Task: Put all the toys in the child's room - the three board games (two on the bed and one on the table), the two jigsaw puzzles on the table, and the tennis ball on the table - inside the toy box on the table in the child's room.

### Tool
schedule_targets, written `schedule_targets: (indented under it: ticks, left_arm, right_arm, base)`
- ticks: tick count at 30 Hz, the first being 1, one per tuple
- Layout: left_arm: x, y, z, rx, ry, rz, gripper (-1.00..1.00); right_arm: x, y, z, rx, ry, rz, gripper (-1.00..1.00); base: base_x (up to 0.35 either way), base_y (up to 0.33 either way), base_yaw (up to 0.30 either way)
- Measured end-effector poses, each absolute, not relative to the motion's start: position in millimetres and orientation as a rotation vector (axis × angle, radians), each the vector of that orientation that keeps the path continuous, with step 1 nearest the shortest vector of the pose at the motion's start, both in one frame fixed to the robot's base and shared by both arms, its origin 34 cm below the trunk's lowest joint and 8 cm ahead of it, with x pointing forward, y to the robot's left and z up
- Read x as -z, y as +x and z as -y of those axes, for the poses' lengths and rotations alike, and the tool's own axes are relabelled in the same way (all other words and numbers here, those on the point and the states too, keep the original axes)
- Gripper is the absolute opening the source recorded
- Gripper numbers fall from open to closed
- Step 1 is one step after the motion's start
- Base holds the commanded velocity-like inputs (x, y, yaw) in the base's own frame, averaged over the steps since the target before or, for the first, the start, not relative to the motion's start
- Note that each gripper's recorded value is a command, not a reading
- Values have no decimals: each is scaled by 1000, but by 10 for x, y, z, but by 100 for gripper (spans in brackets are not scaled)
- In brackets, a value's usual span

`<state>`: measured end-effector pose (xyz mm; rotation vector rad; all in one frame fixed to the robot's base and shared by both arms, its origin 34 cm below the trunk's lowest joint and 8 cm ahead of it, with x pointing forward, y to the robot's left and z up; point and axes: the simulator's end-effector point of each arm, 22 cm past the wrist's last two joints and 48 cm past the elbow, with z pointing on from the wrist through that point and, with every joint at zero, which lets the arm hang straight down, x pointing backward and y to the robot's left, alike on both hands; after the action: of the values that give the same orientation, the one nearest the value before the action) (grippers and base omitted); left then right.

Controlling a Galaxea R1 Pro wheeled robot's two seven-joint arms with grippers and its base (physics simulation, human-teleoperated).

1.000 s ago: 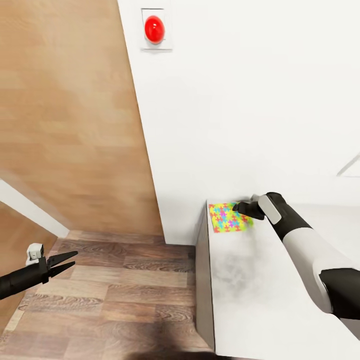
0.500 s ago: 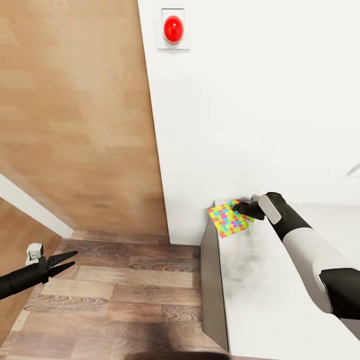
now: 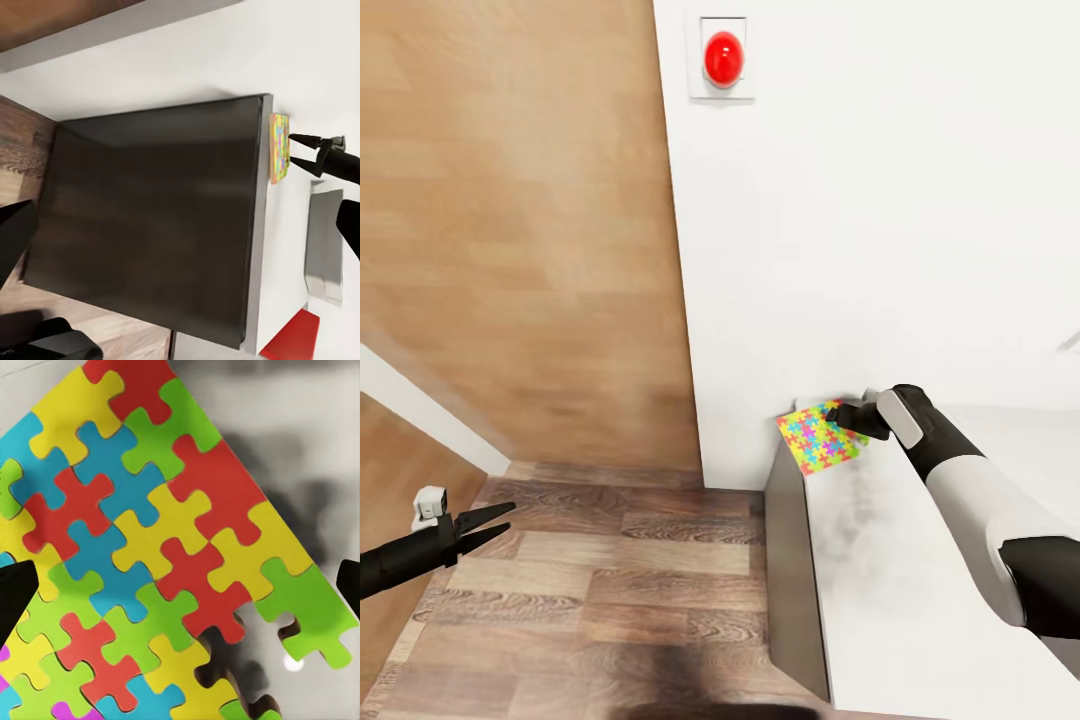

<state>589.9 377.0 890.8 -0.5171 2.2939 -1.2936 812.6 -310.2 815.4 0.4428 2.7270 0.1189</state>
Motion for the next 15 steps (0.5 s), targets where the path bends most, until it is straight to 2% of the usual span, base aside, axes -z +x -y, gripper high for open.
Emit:
schedule_targets:
  ticks: [15]
  left_arm:
    - [-8923,5904,-3770,1294,-515,-2291,100]
  right_arm:
    - [-8142,8110,3087,-148,471,-2727,100]
  base:
    - [0,28,-12]
